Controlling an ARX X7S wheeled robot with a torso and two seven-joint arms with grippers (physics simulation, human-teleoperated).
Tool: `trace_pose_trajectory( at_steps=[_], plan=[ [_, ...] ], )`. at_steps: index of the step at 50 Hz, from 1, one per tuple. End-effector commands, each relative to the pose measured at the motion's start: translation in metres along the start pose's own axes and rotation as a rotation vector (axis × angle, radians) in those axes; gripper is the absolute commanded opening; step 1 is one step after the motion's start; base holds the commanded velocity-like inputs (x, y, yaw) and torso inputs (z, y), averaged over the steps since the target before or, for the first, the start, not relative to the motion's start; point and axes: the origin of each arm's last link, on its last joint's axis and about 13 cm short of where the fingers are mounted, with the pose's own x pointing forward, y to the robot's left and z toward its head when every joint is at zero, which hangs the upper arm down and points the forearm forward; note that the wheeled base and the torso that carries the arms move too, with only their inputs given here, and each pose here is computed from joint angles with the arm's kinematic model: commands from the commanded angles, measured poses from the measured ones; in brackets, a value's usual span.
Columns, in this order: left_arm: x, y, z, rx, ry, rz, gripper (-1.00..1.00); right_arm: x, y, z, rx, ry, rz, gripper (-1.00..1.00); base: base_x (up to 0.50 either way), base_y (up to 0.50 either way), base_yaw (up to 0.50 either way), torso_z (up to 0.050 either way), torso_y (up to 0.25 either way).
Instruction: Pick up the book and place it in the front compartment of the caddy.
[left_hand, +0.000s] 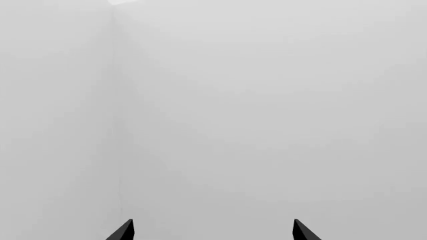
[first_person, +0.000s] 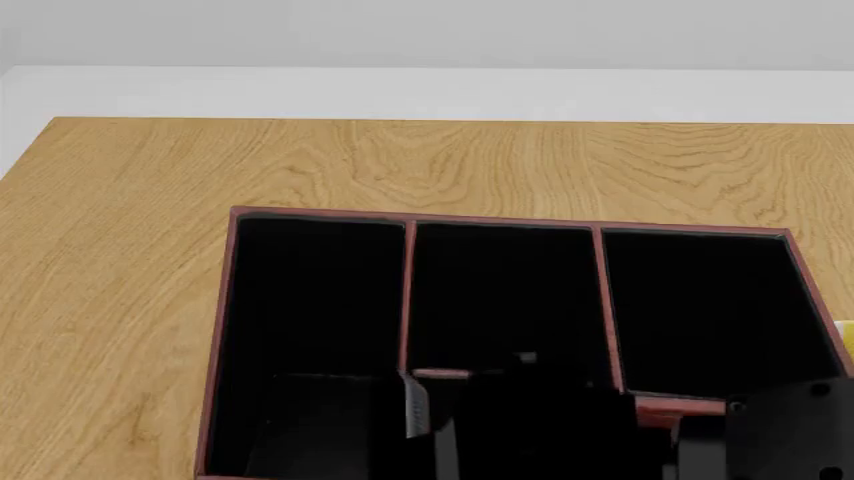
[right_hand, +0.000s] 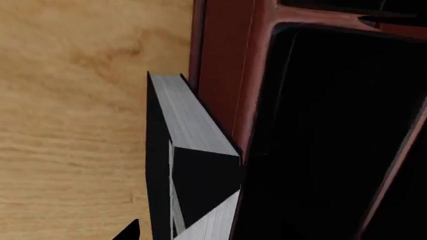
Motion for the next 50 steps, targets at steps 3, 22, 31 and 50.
trace_pose_trajectory(
  at_steps=[3, 22, 31, 50],
  plan=[
    [-0.001, 0.002, 0.001, 0.002, -0.001, 0.003, 1.00, 0.017, 0.003, -0.002, -0.008, 0.022, 0.010, 1.00, 0.00, 0.00, 0.00, 0.000, 0.000],
    [0.000, 0.000, 0.001, 0.005, -0.001, 0.003, 1.00, 0.033, 0.003, -0.012, -0.020, 0.044, 0.023, 1.00, 0.00, 0.00, 0.00, 0.000, 0.000],
    [-0.001, 0.002, 0.002, 0.006, 0.000, 0.006, 1.00, 0.041, 0.007, -0.005, -0.026, 0.049, 0.038, 1.00, 0.00, 0.00, 0.00, 0.000, 0.000],
    [-0.001, 0.000, 0.000, 0.002, 0.005, 0.006, 1.00, 0.036, 0.007, -0.004, -0.032, 0.038, 0.027, -1.00, 0.00, 0.00, 0.00, -0.001, 0.000]
  ],
)
